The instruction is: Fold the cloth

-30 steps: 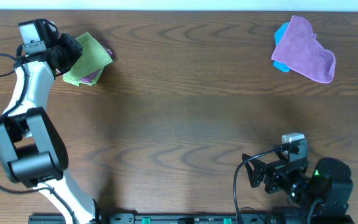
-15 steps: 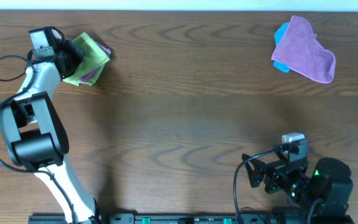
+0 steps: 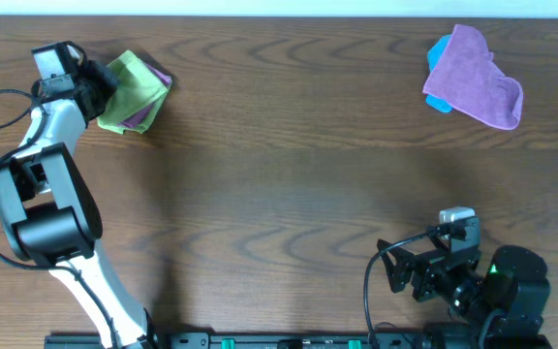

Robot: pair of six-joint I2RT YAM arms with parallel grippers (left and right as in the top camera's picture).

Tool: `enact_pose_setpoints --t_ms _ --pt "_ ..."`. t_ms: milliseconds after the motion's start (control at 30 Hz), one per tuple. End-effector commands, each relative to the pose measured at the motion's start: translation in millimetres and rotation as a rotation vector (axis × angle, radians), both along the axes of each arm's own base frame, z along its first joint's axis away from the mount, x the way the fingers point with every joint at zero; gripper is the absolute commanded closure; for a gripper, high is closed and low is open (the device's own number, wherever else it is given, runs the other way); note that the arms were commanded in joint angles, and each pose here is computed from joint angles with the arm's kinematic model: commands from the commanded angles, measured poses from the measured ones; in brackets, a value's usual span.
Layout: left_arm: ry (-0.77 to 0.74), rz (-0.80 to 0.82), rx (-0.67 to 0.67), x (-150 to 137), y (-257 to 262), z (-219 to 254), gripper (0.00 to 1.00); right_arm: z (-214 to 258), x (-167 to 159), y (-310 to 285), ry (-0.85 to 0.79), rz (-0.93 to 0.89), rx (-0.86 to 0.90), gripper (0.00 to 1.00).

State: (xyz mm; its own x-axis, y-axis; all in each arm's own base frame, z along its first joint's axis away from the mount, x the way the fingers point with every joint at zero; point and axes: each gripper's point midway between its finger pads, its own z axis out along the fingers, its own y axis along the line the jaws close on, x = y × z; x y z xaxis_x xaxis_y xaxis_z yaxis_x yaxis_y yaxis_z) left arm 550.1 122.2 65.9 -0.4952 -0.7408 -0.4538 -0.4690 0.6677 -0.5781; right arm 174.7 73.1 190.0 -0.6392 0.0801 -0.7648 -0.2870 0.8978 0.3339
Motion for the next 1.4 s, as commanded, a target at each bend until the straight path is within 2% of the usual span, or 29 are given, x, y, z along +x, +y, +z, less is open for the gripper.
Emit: enact_pose_setpoints --t_ms 0,300,467,567,633,700,767,800,833,1033,1200,1367 --pt "-0.055 -0.043 -0.031 8 -7 22 0.95 -1 0 -1 0.007 -0.012 0.009 0.01" --pt "-0.143 -0.158 -0.045 -2 -29 83 0.94 -1 0 -1 0.007 -0.012 0.009 0.01" --pt "-0.15 -0.232 0.011 -26 -41 122 0.95 -1 0 -1 0.007 -0.012 0.009 0.01" --pt "-0.144 -0.266 0.048 -44 -47 142 0.89 -1 0 -1 0.007 -0.012 0.009 0.01" --pt "-0.138 -0.293 0.075 -55 -51 152 0.78 -1 0 -1 0.007 -0.012 0.009 0.01" --pt "-0.131 -0.322 0.104 -69 -54 163 0.57 -1 0 -1 0.007 -0.012 0.009 0.0" --pt "-0.122 -0.34 0.127 -79 -57 170 0.31 -1 0 -1 0.007 -0.012 0.009 0.01" --pt "-0.116 -0.345 0.134 -85 -58 173 0.15 -1 0 -1 0.007 -0.012 0.009 0.01" --pt "-0.11 -0.352 0.14 -91 -60 176 0.05 -1 0 -1 0.007 -0.012 0.009 0.01" --pt "-0.045 -0.397 0.184 -122 -65 181 0.05 -1 0 -1 0.007 -0.012 0.009 0.01" --pt "0.072 -0.362 0.198 -151 -61 173 0.05 -1 0 -1 0.007 -0.012 0.009 0.01" --pt "0.15 -0.421 0.212 -184 -69 171 0.04 -1 0 -1 0.007 -0.012 0.009 0.01"
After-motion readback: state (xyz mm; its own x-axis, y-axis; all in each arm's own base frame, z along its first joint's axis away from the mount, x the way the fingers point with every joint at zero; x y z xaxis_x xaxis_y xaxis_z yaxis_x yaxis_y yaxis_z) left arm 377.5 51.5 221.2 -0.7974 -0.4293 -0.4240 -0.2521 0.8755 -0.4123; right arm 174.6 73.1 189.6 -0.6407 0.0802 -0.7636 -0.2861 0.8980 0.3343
